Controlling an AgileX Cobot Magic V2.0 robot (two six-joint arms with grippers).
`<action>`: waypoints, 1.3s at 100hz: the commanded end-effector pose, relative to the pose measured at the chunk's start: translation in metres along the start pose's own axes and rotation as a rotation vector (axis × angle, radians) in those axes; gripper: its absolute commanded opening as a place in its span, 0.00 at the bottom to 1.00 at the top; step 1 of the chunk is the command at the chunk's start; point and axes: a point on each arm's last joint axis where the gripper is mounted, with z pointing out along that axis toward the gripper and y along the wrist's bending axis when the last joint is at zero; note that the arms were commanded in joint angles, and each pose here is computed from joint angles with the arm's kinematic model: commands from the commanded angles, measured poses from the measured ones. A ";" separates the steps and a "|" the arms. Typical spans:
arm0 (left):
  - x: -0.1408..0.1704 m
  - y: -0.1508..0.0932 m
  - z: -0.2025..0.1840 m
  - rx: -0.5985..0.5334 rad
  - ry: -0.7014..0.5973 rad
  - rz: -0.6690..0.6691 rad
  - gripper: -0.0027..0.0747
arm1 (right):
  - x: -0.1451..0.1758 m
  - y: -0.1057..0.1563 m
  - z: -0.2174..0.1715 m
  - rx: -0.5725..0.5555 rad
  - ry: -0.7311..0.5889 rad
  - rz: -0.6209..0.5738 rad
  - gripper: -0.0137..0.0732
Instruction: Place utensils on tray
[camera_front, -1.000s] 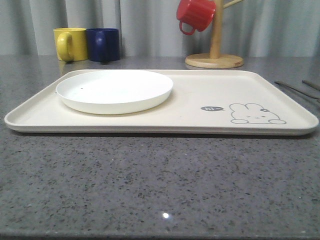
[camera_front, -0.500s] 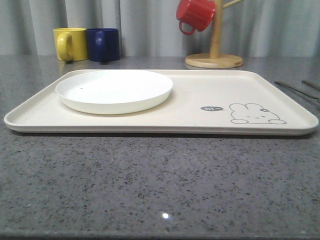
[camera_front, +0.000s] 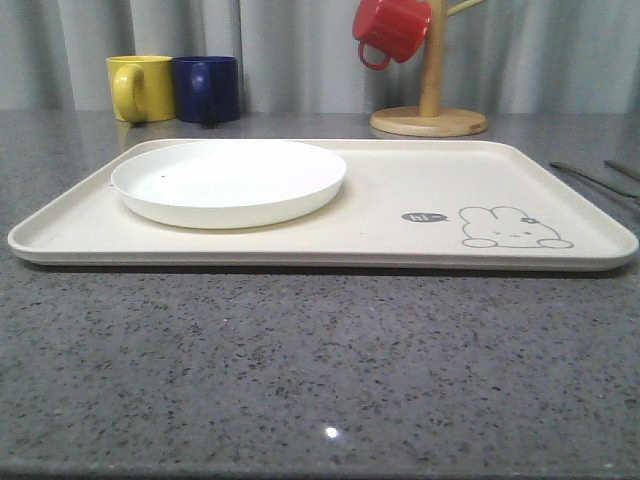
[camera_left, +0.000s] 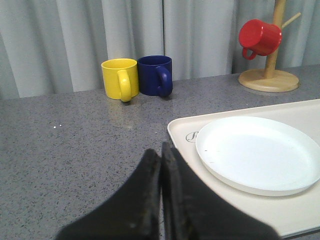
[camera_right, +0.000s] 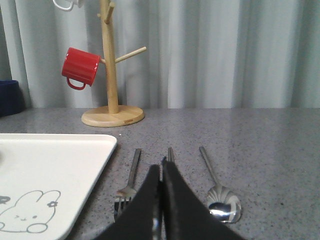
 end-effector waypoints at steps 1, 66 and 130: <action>-0.015 0.002 -0.001 -0.019 -0.099 -0.020 0.01 | -0.032 0.001 -0.003 -0.001 -0.143 -0.008 0.08; -0.015 0.002 -0.001 -0.019 -0.099 -0.020 0.01 | -0.141 0.009 0.072 0.014 0.614 0.041 0.08; -0.015 0.002 -0.001 -0.019 -0.099 -0.020 0.01 | -0.126 0.011 0.102 0.002 0.738 0.090 0.72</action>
